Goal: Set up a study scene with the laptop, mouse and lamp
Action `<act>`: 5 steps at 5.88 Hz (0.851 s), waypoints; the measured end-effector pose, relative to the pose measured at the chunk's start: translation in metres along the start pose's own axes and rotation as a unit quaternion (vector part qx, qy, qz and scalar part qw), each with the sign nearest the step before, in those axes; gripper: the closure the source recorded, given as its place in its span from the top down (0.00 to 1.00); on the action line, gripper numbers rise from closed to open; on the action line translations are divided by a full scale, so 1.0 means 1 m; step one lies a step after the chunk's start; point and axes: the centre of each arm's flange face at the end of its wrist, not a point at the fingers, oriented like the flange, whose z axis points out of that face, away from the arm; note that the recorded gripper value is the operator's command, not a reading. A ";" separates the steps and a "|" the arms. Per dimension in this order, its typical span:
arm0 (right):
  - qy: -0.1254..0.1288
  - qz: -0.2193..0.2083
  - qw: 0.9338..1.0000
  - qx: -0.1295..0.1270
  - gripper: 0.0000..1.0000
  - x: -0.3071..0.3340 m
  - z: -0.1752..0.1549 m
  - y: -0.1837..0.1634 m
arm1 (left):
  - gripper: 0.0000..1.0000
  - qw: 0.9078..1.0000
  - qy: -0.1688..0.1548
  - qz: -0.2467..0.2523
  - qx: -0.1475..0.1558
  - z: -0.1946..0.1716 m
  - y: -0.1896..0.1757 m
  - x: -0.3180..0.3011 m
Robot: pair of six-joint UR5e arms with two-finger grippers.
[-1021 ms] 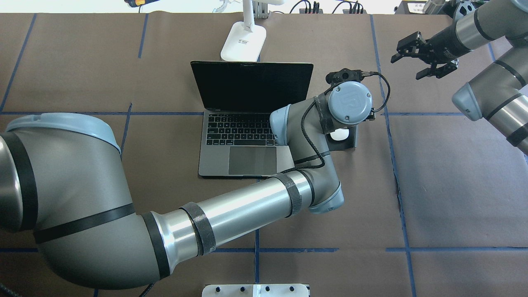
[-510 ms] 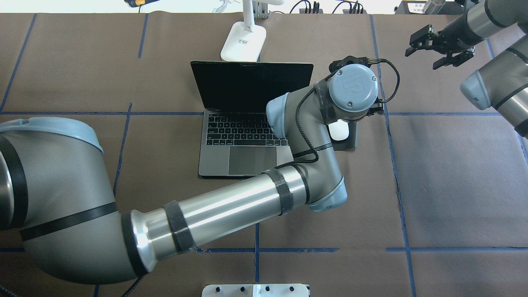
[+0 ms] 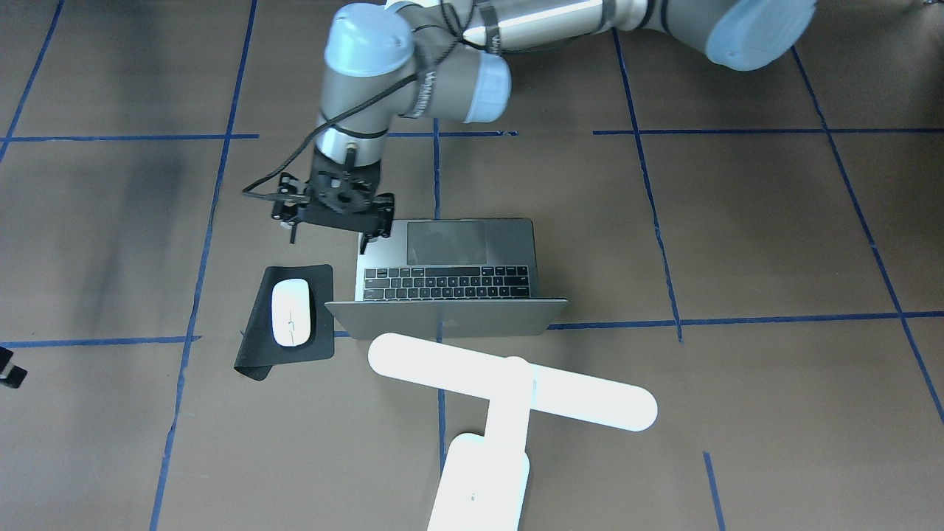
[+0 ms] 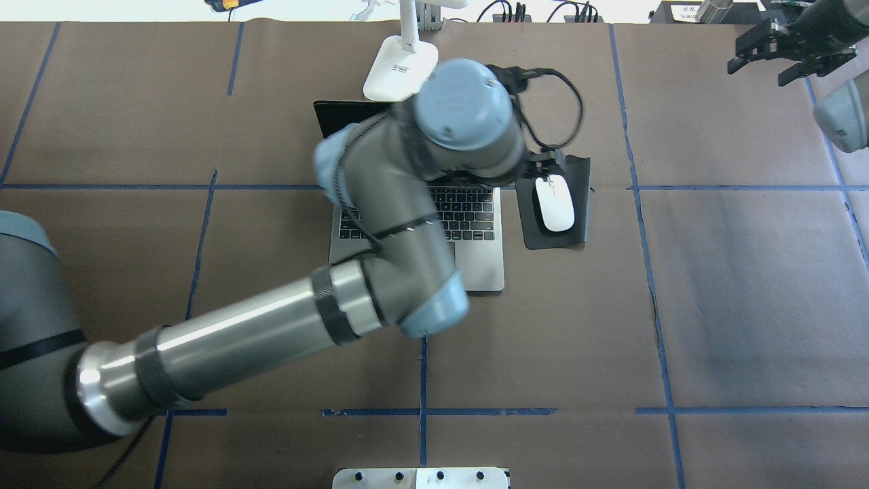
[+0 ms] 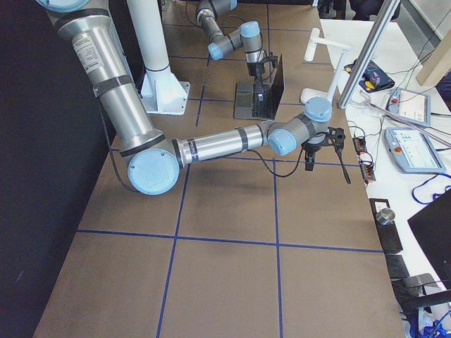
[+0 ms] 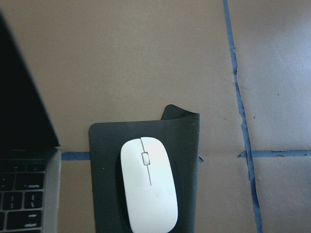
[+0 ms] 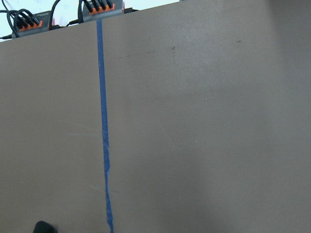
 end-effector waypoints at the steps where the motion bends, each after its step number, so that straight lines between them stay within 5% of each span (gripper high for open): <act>1: 0.012 -0.018 1.000 -0.007 1.00 0.013 -0.018 0.016 | 1.00 1.000 0.000 0.009 -0.010 -0.022 -0.016 -0.055; 5: 0.024 -0.033 0.999 -0.024 1.00 0.001 -0.083 0.100 | 1.00 0.992 -0.047 0.095 -0.068 -0.087 -0.071 -0.282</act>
